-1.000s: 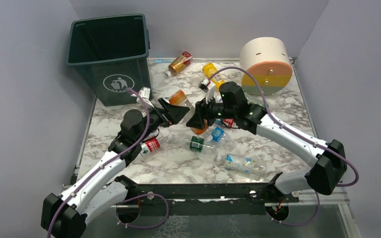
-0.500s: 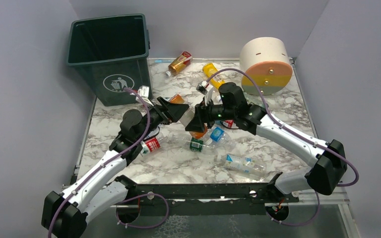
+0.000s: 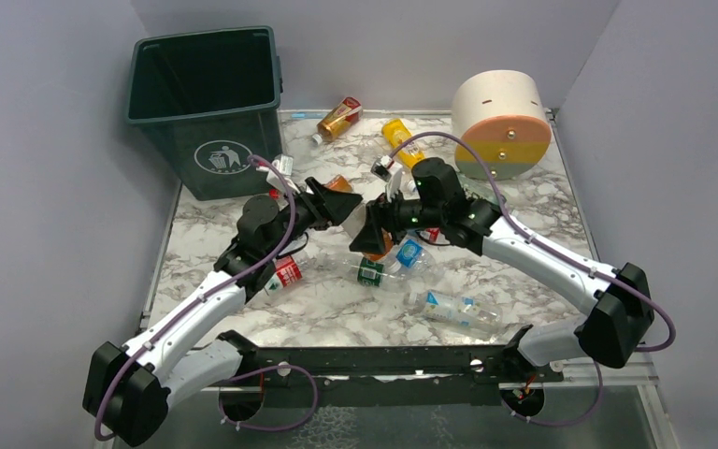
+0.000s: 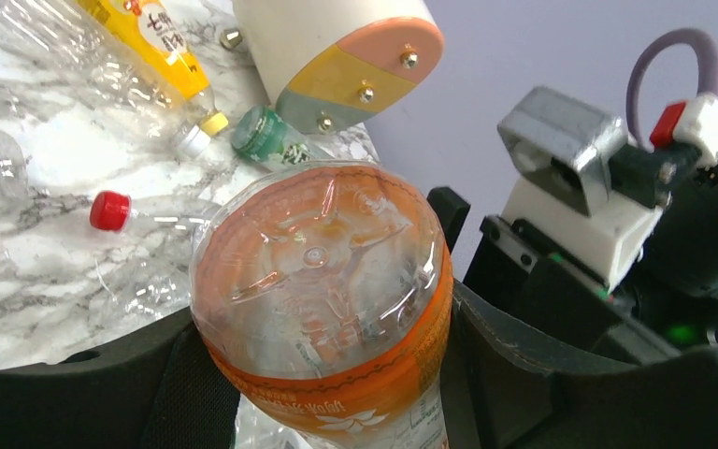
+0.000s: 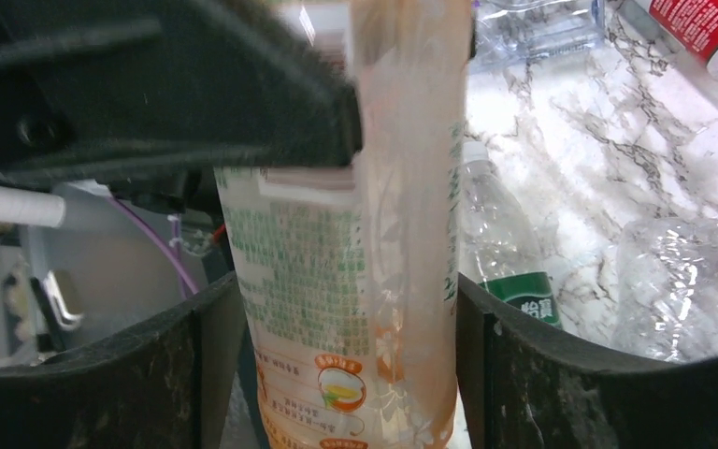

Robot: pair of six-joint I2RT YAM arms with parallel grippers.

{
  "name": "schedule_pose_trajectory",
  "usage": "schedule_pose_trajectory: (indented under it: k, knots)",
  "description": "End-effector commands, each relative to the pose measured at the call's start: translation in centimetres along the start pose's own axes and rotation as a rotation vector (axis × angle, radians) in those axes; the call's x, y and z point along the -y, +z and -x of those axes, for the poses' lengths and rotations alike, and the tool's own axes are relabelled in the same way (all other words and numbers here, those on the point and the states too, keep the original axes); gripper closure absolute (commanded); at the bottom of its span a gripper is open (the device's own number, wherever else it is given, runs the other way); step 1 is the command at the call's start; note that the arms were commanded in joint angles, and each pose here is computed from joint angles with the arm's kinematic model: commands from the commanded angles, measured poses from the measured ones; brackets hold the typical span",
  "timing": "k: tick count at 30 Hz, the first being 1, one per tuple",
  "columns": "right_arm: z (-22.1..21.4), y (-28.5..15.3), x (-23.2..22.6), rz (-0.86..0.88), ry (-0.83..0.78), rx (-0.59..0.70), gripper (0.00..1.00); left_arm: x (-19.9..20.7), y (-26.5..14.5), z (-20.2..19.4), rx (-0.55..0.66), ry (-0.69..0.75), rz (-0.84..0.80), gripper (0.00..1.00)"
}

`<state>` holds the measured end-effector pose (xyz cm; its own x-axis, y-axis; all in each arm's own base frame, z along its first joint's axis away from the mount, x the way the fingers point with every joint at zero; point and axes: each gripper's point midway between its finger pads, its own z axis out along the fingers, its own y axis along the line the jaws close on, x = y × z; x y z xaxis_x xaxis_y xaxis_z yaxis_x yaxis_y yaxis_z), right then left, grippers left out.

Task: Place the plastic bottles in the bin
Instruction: Pick up the plastic bottle at the center of the board, then place the plastic bottle in the trash bin.

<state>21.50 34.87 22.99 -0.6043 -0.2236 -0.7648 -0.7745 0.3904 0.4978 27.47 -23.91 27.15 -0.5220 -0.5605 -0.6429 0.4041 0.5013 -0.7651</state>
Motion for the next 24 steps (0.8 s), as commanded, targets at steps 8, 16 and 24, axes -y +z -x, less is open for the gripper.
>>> schedule_pose_trajectory:
  k: [8, 16, 24]
  knots:
    - [3.6, -6.7, -1.5, -0.18, -0.069, 0.086, 0.0, 3.3, 2.2, 6.1, 0.077, 0.176, 0.043, 0.59]
    - [5.8, -11.9, -2.6, -0.288, -0.104, 0.207, 0.01, 4.0, 4.2, 12.4, 0.096, 0.266, 0.093, 0.58]
    - [4.7, -12.5, -2.6, -0.291, -0.091, 0.22, 0.0, 5.9, 1.6, 25.1, 0.35, 0.279, 0.086, 0.58]
